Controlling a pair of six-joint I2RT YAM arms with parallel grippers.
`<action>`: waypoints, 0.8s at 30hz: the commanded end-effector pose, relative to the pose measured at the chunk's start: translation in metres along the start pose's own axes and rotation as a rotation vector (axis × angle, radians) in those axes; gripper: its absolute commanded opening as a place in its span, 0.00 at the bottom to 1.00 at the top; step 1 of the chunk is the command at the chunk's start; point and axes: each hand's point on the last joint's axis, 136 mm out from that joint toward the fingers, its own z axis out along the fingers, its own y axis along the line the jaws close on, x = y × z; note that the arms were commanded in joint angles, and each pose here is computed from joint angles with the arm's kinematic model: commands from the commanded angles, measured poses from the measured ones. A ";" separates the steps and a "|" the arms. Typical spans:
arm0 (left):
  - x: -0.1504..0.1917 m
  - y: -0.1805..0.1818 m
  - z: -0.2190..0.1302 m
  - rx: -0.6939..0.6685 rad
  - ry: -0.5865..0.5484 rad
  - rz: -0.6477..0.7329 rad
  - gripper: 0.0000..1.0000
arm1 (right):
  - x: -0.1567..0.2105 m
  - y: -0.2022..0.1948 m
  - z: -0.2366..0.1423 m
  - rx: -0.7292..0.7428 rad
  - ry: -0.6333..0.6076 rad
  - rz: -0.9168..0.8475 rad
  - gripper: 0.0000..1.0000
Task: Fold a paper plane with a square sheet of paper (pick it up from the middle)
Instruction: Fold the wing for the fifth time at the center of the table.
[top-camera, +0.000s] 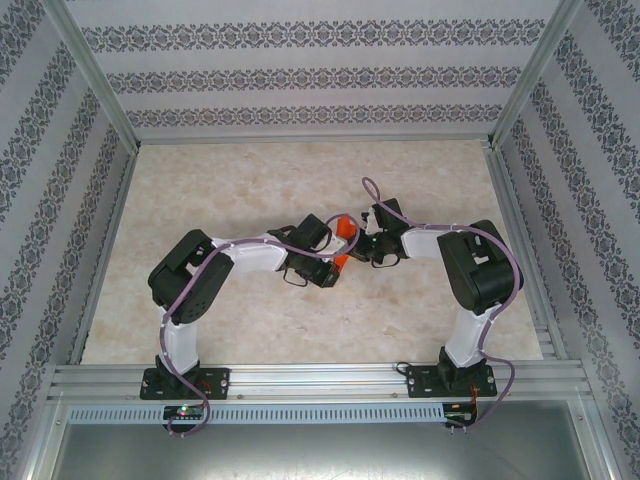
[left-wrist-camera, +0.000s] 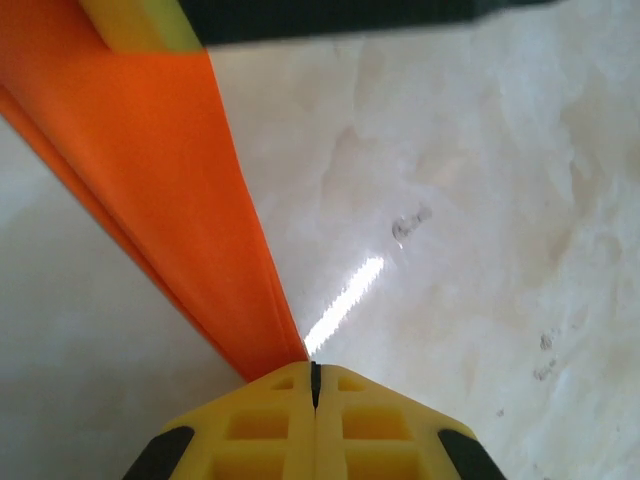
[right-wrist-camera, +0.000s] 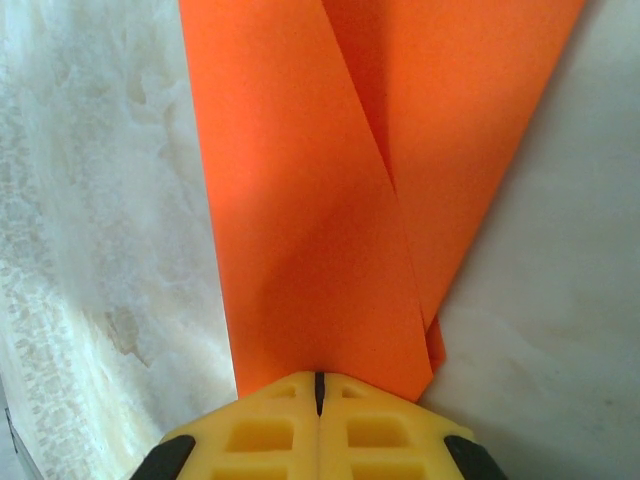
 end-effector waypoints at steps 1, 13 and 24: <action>0.081 -0.012 0.004 0.026 0.275 -0.066 0.05 | 0.022 -0.063 0.008 0.232 0.030 0.061 0.05; 0.060 -0.031 -0.015 0.086 0.192 -0.072 0.04 | 0.025 -0.056 0.008 0.217 0.036 0.042 0.05; -0.033 -0.023 -0.058 0.051 -0.158 -0.107 0.06 | 0.026 -0.042 0.007 0.168 0.030 0.033 0.05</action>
